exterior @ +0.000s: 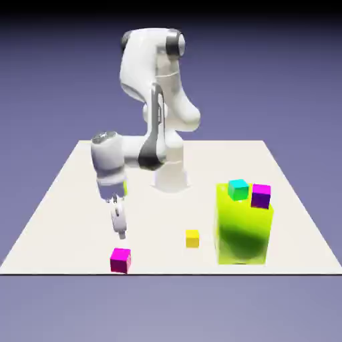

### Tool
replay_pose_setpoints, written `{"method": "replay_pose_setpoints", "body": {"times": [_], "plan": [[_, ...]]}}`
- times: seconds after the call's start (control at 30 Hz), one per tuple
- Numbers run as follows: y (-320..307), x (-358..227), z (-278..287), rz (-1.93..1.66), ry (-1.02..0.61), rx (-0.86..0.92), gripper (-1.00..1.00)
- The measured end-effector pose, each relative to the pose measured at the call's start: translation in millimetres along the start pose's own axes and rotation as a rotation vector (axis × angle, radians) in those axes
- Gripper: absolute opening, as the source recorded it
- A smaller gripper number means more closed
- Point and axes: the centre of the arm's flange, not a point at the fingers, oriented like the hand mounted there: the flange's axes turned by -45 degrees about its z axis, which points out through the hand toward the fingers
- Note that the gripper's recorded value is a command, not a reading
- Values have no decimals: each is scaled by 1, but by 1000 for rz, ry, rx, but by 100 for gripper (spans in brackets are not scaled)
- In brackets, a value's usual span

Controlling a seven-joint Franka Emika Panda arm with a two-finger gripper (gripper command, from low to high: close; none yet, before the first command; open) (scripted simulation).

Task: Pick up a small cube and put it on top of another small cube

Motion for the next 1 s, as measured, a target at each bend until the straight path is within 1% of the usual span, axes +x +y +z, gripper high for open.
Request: {"method": "replay_pose_setpoints", "body": {"times": [0.07,0.2,0.23,0.3,0.43,0.47,0.6,0.7,0.8,0.87,0.9,0.93,0.97,1.0], "plan": [[1,19,20,137,-59,-33,0],[4,22,81,156,-67,-37,0],[5,22,92,156,-67,-38,-100],[5,22,92,156,-67,-37,-100],[1,22,29,156,-67,-37,-100],[-9,4,15,125,-76,-39,-100],[-57,-126,-37,-94,-120,-72,-100],[-67,-230,-75,-263,-134,-111,-100],[-53,-337,-112,-436,-130,-159,-100],[-27,-417,-134,-572,-116,-201,-100],[-12,-448,-145,-625,-105,-219,-100],[1,-472,-153,-668,-96,-234,-100],[3,-477,-152,-677,-96,-236,-100],[-4,-457,-138,-638,-96,-227,-100]]}}
